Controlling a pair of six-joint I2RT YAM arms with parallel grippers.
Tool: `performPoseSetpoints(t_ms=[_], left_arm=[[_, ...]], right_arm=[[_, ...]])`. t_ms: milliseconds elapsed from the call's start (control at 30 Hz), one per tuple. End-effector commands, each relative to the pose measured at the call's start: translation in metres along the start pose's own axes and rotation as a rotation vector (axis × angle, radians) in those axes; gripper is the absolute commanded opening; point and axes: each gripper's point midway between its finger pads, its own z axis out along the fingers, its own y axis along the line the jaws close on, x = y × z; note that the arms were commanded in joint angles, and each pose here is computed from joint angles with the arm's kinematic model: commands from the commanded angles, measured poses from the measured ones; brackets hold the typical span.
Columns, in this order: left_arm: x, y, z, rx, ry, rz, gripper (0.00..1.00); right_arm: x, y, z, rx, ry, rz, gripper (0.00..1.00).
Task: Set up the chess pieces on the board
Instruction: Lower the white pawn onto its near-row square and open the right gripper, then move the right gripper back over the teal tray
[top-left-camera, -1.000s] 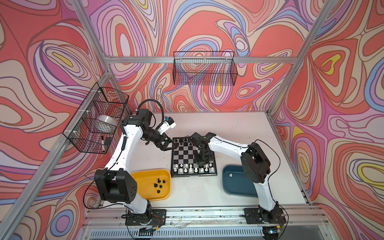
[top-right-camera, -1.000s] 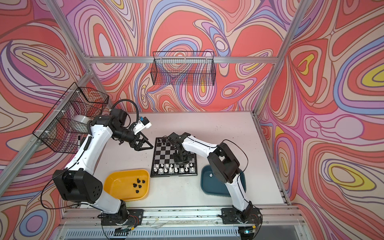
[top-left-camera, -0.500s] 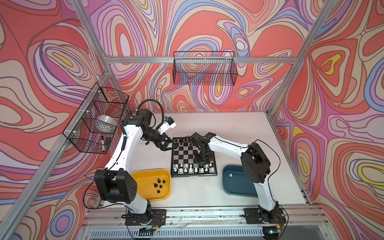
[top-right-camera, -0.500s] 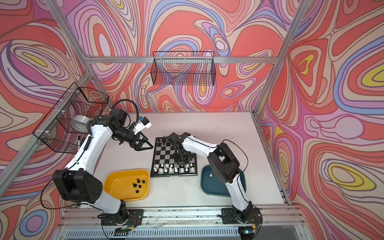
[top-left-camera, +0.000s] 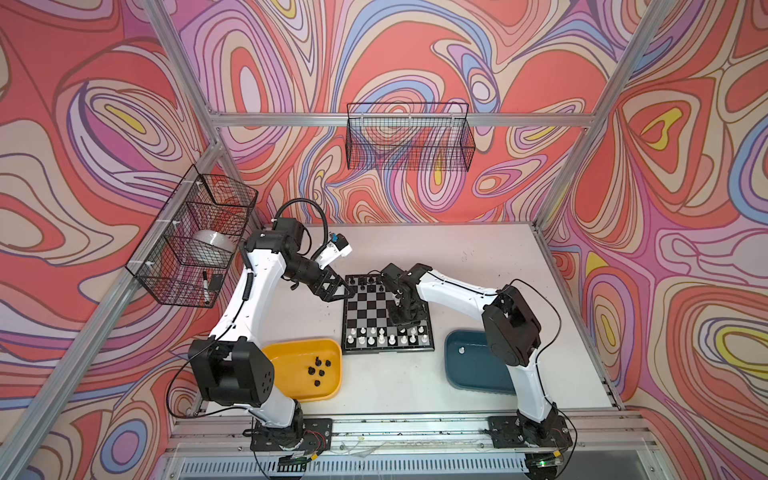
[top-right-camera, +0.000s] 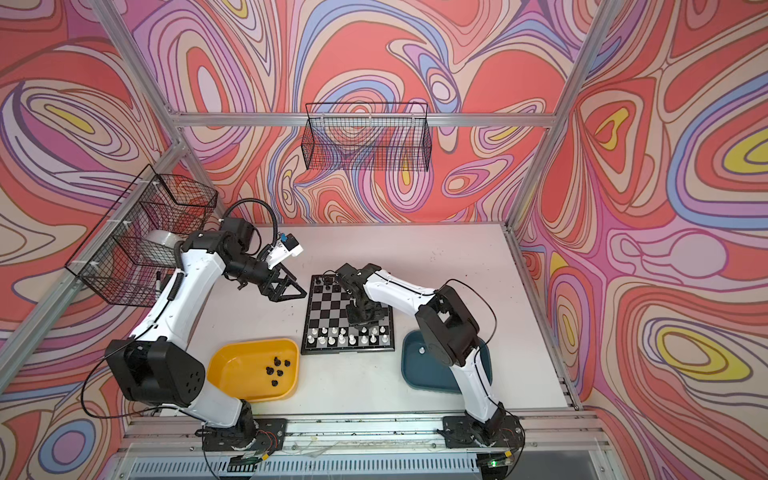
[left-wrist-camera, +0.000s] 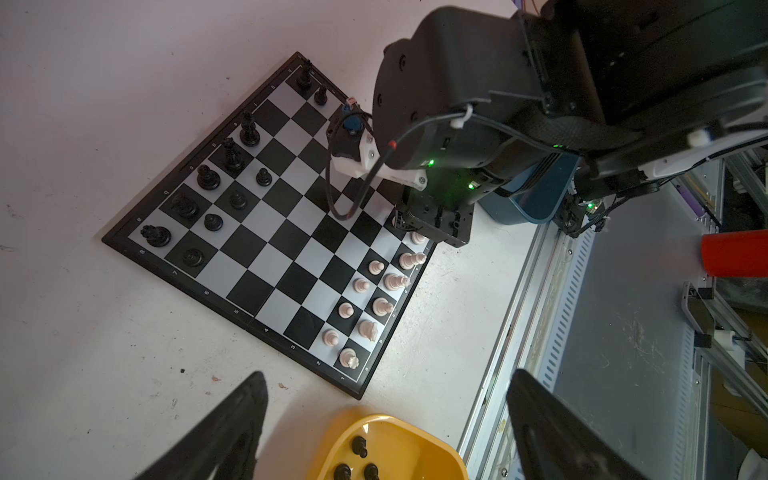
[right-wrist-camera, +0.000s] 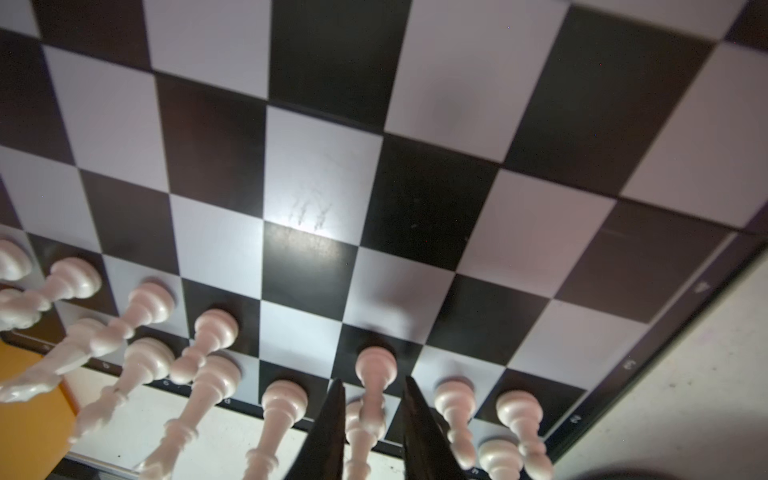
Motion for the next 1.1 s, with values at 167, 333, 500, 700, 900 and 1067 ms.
performPoseSetpoints(t_ms=[167, 333, 500, 700, 900, 1067], left_arm=[[-0.001, -0.003, -0.003, 0.009, -0.008, 0.010, 0.91], [-0.001, -0.004, -0.005, 0.003, -0.005, 0.015, 0.91], [-0.001, -0.003, -0.007, -0.005, -0.001, 0.021, 0.91], [-0.007, -0.004, -0.009, 0.002, -0.007, 0.031, 0.91], [-0.023, -0.004, -0.013, 0.010, -0.027, 0.041, 0.91], [-0.031, -0.012, -0.006, 0.001, 0.002, 0.084, 0.91]], right_arm=[[-0.004, -0.001, -0.006, 0.030, -0.018, -0.020, 0.27], [-0.006, 0.000, -0.012, 0.033, -0.027, -0.023, 0.27], [-0.009, -0.001, -0.024, 0.039, -0.055, -0.025, 0.27], [-0.018, -0.003, -0.048, 0.057, -0.118, -0.020, 0.27], [-0.022, -0.015, -0.077, 0.054, -0.212, 0.018, 0.26], [-0.012, -0.048, -0.094, 0.072, -0.262, 0.083, 0.25]])
